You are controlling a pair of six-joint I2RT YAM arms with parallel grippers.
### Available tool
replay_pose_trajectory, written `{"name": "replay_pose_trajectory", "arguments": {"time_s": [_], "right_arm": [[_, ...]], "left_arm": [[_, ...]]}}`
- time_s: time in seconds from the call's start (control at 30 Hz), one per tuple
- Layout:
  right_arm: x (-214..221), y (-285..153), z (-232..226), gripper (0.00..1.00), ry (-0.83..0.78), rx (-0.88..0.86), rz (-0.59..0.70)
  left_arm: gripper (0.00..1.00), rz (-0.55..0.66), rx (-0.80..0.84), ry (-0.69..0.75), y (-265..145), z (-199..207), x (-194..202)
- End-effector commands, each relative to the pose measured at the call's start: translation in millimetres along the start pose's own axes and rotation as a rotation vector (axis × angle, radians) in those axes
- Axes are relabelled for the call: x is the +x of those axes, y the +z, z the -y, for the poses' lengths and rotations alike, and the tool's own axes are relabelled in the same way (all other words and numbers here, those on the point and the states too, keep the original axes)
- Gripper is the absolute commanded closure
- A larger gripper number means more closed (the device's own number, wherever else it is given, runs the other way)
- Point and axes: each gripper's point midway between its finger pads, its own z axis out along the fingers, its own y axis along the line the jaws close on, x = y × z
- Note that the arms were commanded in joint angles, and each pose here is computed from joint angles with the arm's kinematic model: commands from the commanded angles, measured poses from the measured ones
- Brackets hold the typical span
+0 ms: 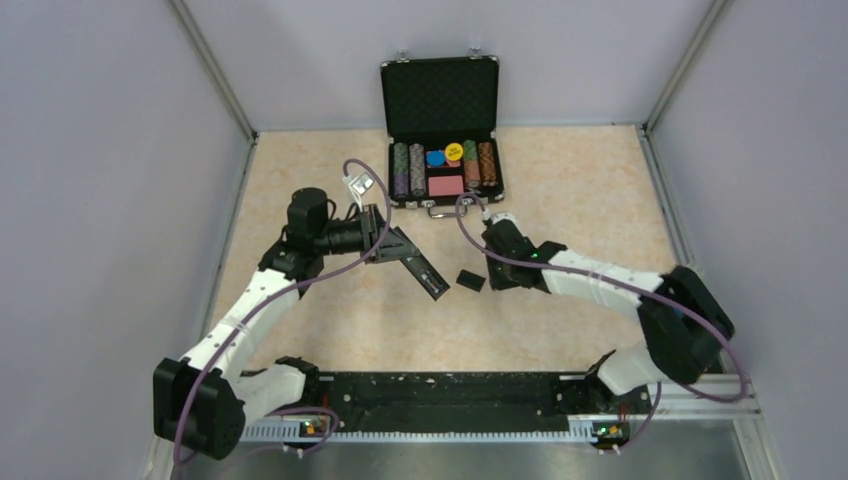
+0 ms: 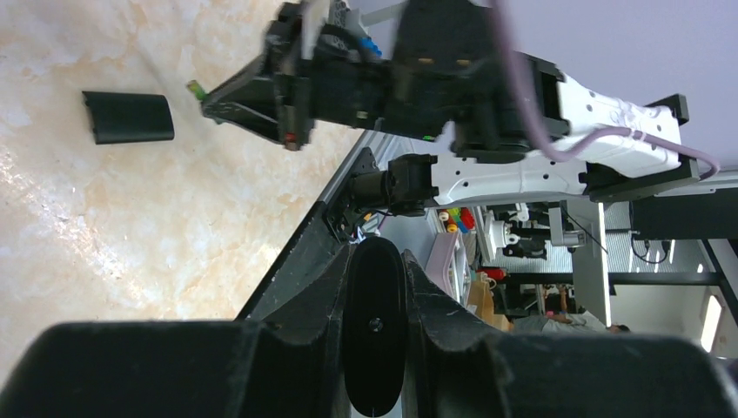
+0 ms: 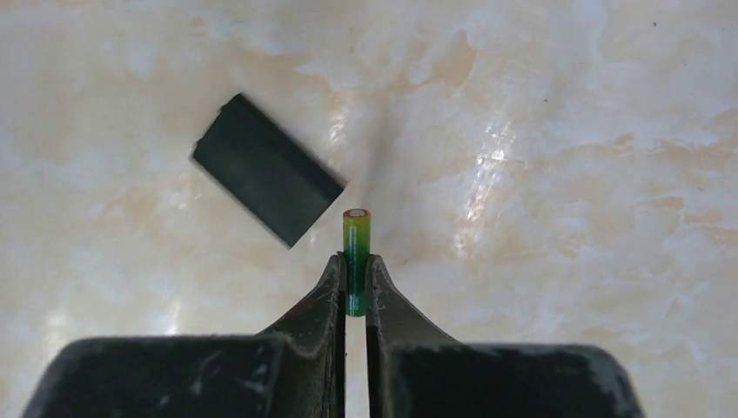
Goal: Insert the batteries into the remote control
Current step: Pick up the battery from the center of the board.
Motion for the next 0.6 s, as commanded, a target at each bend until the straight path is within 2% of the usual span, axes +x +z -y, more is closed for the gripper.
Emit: {"name": "replay_pose_trajectory", "arguments": {"time_s": [0.0, 0.17, 0.27, 0.4, 0.57], "right_arm": [[-48, -65, -35, 1.0, -0.062, -0.284, 0.232], [-81, -169, -78, 1.0, -0.17, -0.669, 0.517], [-90, -223, -91, 1.0, -0.219, -0.826, 0.643], [-84, -282, -106, 1.0, -0.328, -1.03, 0.743], [-75, -318, -112, 1.0, -0.445, -1.146, 0.795]], "left_arm": [[1.0, 0.0, 0.027, 0.051, 0, 7, -4], [1.0, -0.001, 0.028, 0.056, 1, 7, -5], [1.0, -0.003, 0.033, 0.053, 2, 7, -6], [1.0, -0.017, 0.064, 0.055, 3, 12, -7], [1.0, -0.027, 0.075, 0.054, 5, 12, -7]]}}
